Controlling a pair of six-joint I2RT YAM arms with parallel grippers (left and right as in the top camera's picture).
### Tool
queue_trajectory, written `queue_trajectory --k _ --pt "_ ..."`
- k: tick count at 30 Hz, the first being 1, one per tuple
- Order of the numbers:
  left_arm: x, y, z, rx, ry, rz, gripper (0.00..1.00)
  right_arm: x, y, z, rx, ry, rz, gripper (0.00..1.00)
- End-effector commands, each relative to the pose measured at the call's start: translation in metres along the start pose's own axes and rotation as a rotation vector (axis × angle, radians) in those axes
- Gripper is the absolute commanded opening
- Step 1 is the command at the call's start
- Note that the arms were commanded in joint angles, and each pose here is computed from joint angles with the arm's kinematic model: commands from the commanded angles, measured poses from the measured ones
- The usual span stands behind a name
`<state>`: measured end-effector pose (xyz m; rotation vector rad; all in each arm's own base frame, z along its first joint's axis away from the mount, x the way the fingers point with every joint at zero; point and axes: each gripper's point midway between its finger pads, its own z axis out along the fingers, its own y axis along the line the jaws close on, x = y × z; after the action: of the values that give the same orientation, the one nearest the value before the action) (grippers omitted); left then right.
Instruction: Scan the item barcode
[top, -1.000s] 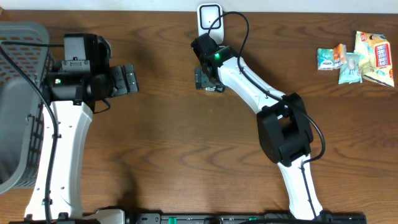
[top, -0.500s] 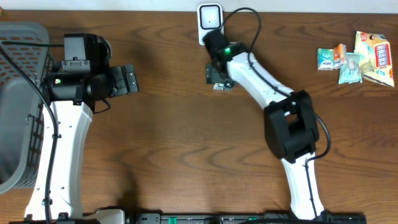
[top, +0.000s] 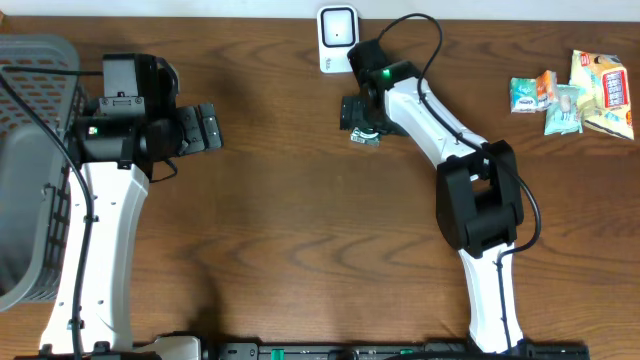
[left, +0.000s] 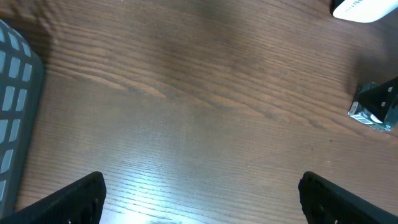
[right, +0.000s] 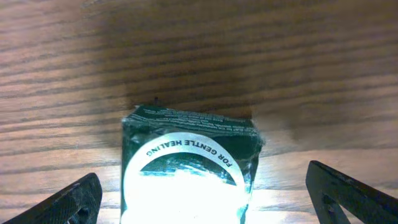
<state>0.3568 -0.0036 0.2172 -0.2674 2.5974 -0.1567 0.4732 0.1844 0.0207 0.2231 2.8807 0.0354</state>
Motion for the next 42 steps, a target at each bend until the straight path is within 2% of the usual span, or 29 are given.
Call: queue_trajectory --k 1,5,9,10,12,15,18,22,28,33,42 --pt "0.000 0.003 -0.001 -0.010 -0.001 0.000 0.98 0.015 0.006 0.017 -0.038 0.040 0.051 0.99" --pt "0.000 0.003 -0.001 -0.010 -0.001 0.000 0.98 0.019 0.007 0.029 -0.054 0.034 0.046 0.94" --pt "0.000 0.003 -0.001 -0.010 -0.001 0.000 0.98 0.022 0.003 0.035 -0.049 0.032 0.047 0.80" --pt "0.000 0.003 -0.001 -0.010 -0.001 0.000 0.98 0.021 0.003 0.035 -0.051 0.030 0.049 0.70" --pt "0.000 0.003 -0.001 -0.010 -0.001 0.000 0.98 0.019 0.003 0.035 -0.055 0.025 0.052 0.66" --pt "0.000 0.003 -0.001 -0.010 -0.001 0.000 0.97 0.018 0.004 0.035 -0.057 0.020 0.052 0.66" --pt "0.000 0.003 -0.001 -0.010 -0.001 -0.001 0.98 0.011 0.007 0.028 -0.069 0.001 0.025 0.61" --pt "0.000 0.003 -0.001 -0.010 -0.001 0.000 0.98 -0.002 0.012 0.014 -0.093 -0.040 0.011 0.62" --pt "0.000 0.003 -0.001 -0.010 -0.001 0.000 0.98 -0.044 0.032 -0.026 -0.158 -0.168 -0.055 0.58" --pt "0.000 0.003 -0.001 -0.010 -0.001 0.000 0.98 -0.075 0.038 -0.049 -0.187 -0.267 -0.039 0.57" --pt "0.000 0.003 -0.001 -0.010 -0.001 0.000 0.98 -0.160 0.060 -0.097 -0.354 -0.630 -0.003 0.58"
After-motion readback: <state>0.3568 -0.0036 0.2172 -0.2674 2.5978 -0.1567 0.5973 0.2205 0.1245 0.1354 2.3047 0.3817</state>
